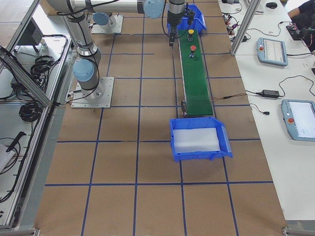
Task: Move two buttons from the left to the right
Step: 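Release the yellow button on the belt and withdraw the left gripper, then move the right gripper toward the far end of the conveyor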
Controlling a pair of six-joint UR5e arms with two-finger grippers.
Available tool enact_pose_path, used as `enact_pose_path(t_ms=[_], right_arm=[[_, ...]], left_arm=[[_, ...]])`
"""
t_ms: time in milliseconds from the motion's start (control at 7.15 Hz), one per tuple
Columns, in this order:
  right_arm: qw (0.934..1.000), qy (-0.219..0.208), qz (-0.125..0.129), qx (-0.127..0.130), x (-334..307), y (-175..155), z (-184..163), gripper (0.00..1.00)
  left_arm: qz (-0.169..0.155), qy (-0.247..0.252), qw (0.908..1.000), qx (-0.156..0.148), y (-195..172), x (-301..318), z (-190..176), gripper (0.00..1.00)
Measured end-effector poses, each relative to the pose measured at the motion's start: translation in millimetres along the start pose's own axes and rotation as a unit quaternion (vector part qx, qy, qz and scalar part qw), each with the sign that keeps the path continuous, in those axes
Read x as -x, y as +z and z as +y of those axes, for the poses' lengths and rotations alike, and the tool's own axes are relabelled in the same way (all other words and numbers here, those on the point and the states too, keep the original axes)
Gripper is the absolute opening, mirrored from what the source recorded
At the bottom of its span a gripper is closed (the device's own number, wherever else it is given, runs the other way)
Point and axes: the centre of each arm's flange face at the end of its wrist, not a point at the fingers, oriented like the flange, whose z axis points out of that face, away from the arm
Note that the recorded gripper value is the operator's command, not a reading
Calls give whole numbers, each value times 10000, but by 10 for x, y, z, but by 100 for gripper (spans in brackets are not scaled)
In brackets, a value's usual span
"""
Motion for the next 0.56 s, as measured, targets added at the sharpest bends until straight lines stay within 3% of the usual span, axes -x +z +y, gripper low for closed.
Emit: enact_pose_path(t_ms=[559], right_arm=[[9999, -79, 6, -146, 181, 346, -298, 100]], left_arm=[[-106, 56, 9999, -10, 0, 20, -2, 100]])
